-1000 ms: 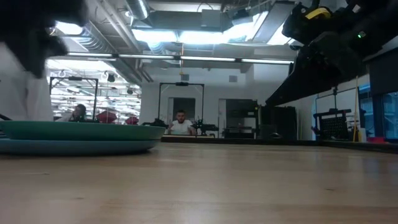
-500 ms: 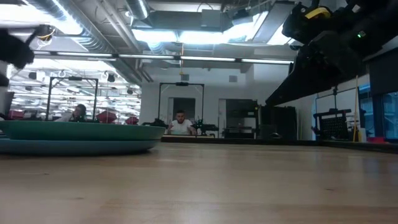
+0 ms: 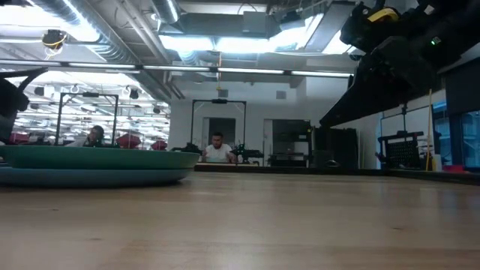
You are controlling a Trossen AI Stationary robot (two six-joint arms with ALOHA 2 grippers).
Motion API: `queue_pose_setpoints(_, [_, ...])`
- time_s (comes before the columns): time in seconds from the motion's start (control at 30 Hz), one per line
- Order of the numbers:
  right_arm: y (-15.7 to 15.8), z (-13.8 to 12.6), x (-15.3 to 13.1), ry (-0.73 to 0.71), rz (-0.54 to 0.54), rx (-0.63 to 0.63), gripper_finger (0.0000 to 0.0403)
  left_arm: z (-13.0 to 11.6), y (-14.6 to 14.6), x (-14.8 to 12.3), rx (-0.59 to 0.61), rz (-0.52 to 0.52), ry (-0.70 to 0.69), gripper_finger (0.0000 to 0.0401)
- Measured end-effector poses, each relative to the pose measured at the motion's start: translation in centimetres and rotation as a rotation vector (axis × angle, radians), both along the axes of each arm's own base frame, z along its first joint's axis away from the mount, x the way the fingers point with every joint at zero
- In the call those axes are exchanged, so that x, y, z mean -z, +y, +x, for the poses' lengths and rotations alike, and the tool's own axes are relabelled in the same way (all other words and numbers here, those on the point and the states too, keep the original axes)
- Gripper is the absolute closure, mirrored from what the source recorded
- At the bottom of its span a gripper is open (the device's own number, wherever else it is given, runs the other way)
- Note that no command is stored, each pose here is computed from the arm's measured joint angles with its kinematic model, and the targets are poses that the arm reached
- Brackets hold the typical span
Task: Stack plastic plates
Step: Stack the blue plate on top of the light pink plate
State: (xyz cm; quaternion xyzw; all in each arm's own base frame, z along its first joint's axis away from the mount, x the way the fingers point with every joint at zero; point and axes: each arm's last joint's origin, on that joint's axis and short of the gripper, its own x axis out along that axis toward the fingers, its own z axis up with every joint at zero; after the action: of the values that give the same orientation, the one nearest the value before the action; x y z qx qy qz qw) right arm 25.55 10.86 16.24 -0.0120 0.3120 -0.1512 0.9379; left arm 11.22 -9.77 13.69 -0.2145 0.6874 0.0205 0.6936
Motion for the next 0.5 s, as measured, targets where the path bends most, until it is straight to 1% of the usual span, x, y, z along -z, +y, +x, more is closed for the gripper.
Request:
queue_pose_setpoints(0.1, [0.0,0.0,0.0,0.0,0.0,0.0,0.0208,-0.1,0.1,0.3,-0.01,-0.015,0.001,0.0287])
queue_pose_setpoints(0.17, [0.0,0.0,0.0,0.0,0.0,0.0,0.0208,-0.2,0.1,0.5,-0.019,-0.013,0.006,0.0299])
queue_pose_setpoints(0.27, [0.0,0.0,0.0,0.0,0.0,0.0,0.0208,-0.2,0.2,0.5,-0.021,-0.006,0.006,0.0332])
queue_pose_setpoints(0.4, [0.0,0.0,0.0,0.0,0.0,0.0,0.0208,0.0,0.0,0.3,-0.016,-0.012,-0.005,0.0387])
queue_pose_setpoints(0.5, [0.0,0.0,0.0,0.001,0.0,0.0,0.0208,0.7,-0.6,-0.8,-0.004,-0.039,-0.046,0.0395])
